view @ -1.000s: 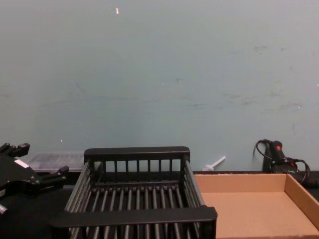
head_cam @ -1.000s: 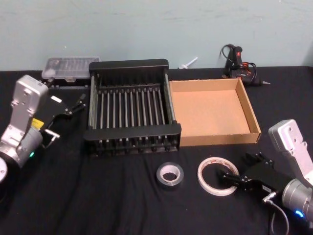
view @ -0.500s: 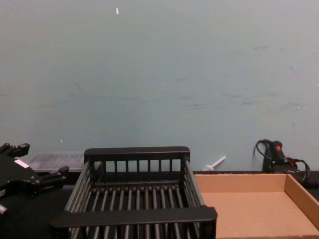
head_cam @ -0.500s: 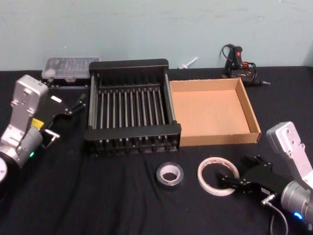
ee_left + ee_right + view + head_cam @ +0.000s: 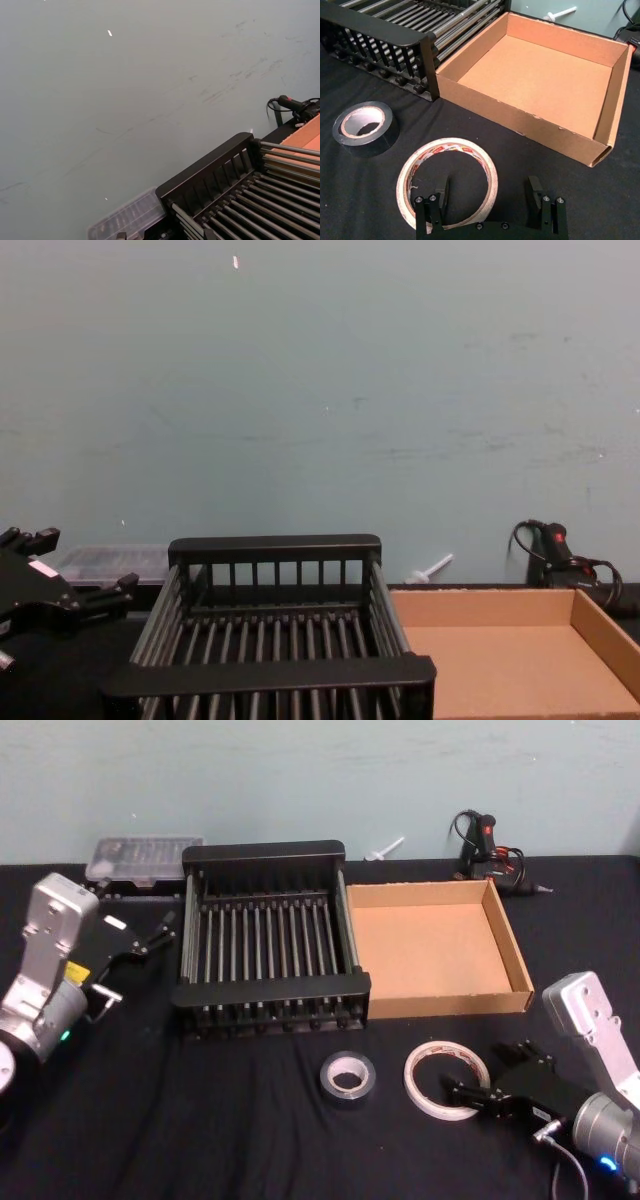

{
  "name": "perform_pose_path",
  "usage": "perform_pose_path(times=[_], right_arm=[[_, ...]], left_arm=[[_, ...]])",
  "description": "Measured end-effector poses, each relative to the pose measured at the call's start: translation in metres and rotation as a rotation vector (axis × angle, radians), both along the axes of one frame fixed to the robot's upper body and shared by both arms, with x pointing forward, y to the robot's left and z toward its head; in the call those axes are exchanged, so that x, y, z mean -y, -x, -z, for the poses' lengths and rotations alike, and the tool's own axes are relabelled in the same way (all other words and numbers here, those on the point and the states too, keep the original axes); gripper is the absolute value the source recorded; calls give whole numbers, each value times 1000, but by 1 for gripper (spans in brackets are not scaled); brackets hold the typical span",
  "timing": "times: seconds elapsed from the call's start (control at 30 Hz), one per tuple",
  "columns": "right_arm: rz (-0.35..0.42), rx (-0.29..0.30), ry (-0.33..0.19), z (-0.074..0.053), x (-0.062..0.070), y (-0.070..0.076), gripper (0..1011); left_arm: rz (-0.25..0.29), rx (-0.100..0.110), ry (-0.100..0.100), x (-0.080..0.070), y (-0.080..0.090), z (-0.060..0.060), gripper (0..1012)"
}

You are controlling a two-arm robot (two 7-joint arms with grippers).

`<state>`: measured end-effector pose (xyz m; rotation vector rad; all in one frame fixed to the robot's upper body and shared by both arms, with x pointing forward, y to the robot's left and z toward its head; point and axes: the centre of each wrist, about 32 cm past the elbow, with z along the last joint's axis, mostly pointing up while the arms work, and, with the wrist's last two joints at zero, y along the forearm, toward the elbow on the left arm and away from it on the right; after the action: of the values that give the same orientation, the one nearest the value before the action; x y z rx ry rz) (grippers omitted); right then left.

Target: Pick up the white tape and place it into the black box , Pick up the silver tape and place it into the brown box.

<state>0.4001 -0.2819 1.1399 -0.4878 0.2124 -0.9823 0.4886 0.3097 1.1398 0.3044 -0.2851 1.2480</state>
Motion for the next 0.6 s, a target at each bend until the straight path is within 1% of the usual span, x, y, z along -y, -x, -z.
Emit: perform_pose_path(times=[0.6], right_arm=[[-6,-3,7,1,-1,0,1002]], left_arm=[[0,0,0,0,0,0,1001]])
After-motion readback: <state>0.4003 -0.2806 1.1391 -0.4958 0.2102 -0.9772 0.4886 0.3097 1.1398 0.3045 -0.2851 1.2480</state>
